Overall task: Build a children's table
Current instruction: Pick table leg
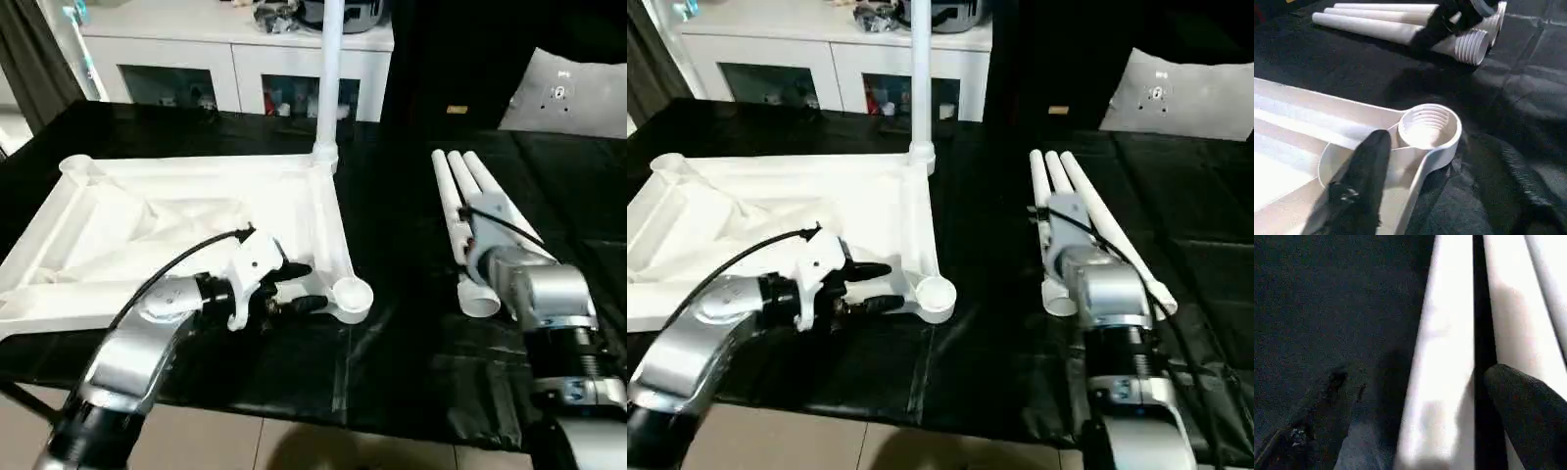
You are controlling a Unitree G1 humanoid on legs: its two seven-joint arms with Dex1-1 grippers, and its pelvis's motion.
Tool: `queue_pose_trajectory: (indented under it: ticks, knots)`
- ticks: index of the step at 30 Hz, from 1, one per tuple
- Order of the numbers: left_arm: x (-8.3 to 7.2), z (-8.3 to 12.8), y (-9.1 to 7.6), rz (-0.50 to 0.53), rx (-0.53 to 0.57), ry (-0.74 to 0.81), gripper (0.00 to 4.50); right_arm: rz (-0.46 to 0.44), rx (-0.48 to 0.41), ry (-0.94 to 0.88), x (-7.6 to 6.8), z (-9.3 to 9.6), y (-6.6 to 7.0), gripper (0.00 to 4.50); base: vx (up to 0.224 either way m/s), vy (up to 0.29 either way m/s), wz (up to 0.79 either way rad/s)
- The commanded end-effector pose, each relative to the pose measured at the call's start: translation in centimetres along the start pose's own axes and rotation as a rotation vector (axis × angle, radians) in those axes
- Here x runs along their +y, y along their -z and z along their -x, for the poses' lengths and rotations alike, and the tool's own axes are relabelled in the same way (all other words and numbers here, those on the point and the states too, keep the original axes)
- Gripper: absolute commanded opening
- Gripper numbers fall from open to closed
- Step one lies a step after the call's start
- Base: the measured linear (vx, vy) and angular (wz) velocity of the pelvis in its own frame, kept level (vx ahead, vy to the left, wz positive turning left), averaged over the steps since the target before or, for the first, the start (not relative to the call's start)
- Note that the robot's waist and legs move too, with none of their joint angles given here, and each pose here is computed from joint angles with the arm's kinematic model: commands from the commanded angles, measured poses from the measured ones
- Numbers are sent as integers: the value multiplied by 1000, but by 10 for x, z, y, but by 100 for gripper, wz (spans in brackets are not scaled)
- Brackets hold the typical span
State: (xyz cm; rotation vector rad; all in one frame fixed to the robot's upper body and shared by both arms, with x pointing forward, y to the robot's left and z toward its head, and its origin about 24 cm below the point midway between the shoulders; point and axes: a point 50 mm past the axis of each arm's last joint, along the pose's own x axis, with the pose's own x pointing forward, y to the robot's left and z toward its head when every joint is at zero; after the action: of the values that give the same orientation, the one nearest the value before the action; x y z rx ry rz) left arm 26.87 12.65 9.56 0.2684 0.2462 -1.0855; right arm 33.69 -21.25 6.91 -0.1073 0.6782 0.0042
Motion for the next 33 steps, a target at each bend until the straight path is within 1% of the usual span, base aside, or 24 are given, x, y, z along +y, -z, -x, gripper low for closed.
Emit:
queue_pose_trajectory:
  ticks: [1,2,5,6,7,8,9,12,13,14,16,17,19,20,22,27,32,33]
  knots:
    - [0,2,-4,-8,-4,-19,304,-3,-11,-8,-1,2,-6,450,0,0,0]
    - [0,2,-5,7,1,-58,304,17,-6,-7,-1,2,-6,450,0,0,0]
    - [0,2,-5,24,2,-83,304,27,-3,-10,-2,1,-5,450,0,0,0]
    - [-1,1,-3,25,10,-91,304,29,6,-30,1,2,-3,450,0,0,0]
    - [-1,1,-3,25,10,-91,304,29,6,-30,1,2,-3,450,0,0,0]
    - [-5,0,-2,29,24,-96,304,35,32,-85,11,4,1,450,0,0,0]
    - [-5,0,-2,29,24,-96,304,35,32,-85,11,4,1,450,0,0,0]
    - [-8,-1,-2,37,27,-92,304,39,50,-159,23,7,4,450,0,0,0]
    - [-8,-1,-2,37,27,-92,304,39,50,-159,23,7,4,450,0,0,0]
    - [-8,-1,-3,39,28,-91,304,43,58,-191,28,8,6,450,0,0,0]
    - [-9,-3,-3,39,34,-86,304,66,74,-243,38,9,12,450,0,0,0]
    - [-9,-3,-3,39,34,-86,304,68,75,-245,38,9,12,450,0,0,0]
    - [-11,-4,-4,40,37,-78,304,93,84,-290,46,10,17,450,0,0,0]
    - [-11,-4,-4,40,37,-78,304,93,84,-290,46,10,17,450,0,0,0]
    - [-13,-5,-5,42,39,-68,304,136,90,-358,55,14,22,450,0,0,0]
    - [-16,-6,-5,37,46,-56,304,154,101,-379,58,17,25,450,0,0,0]
    - [-20,-8,-8,34,42,-34,304,195,75,-428,57,24,20,450,0,0,0]
    - [-20,-9,-9,33,41,-31,304,207,73,-417,54,25,19,450,0,0,0]
